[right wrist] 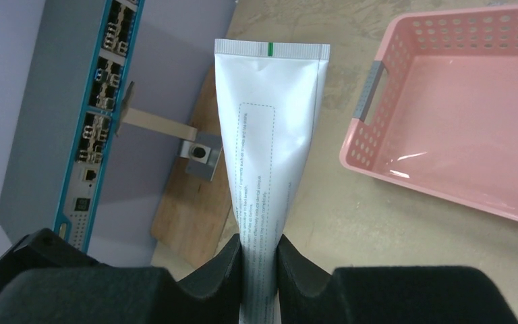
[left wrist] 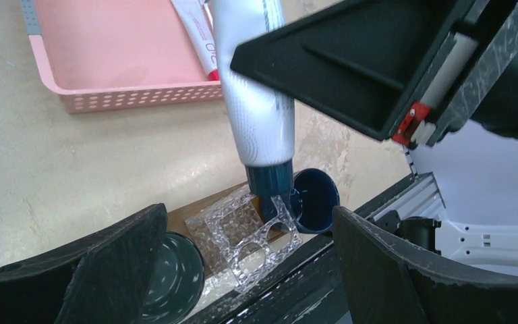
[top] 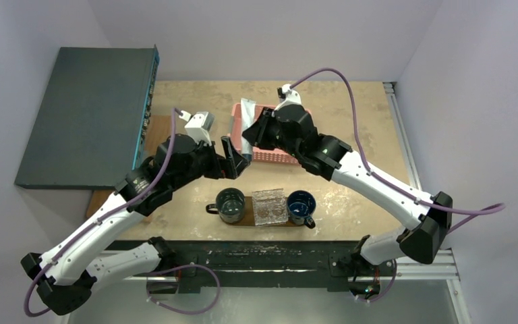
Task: Prepare toiletry sets of a toothbrush and toothpaste on the tray
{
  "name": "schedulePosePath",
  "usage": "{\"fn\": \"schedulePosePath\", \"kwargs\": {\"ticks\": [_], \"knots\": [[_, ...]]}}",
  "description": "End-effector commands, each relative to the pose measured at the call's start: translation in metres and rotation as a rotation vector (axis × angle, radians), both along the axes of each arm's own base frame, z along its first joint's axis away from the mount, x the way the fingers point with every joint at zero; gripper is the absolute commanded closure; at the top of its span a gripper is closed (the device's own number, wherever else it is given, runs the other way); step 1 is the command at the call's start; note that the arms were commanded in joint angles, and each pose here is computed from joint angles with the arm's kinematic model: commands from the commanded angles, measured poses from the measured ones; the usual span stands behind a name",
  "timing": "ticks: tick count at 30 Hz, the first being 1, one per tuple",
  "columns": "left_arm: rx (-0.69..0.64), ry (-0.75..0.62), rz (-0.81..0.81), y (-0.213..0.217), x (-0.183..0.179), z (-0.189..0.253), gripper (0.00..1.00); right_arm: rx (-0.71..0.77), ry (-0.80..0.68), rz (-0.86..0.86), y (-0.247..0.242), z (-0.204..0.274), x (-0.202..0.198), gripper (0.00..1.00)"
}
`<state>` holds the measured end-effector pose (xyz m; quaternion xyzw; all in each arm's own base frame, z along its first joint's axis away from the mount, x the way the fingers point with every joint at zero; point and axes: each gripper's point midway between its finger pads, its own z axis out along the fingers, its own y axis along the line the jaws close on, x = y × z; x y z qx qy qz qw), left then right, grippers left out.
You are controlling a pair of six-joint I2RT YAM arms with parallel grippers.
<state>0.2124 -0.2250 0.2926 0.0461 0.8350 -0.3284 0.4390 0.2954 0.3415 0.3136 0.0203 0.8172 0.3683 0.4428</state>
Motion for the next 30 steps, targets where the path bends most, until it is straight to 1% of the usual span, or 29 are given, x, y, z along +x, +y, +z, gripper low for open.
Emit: {"fn": "schedulePosePath", "kwargs": {"ticks": [1, 9, 20, 27, 30], "knots": [[-0.09, -0.015, 0.024, -0.009, 0.011, 0.014, 0.1, 0.099, -0.03, 0.034, 0.007, 0.031, -0.016, 0.76], [-0.112, 0.02, 0.004, -0.022, 0.016, 0.009, 0.22, 0.127, -0.039, 0.05, 0.009, 0.04, -0.026, 0.76], [-0.116, 0.02, 0.007, -0.026, 0.023, 0.005, 0.43, 0.126, -0.022, 0.073, 0.014, 0.034, -0.032, 0.75], [-0.122, 0.023, -0.024, -0.033, 0.023, 0.004, 0.63, 0.12, -0.014, 0.076, 0.014, 0.029, -0.032, 0.75], [-0.132, 0.022, -0.049, -0.036, 0.021, 0.004, 0.76, 0.114, -0.013, 0.071, 0.013, 0.028, -0.032, 0.74]]}}
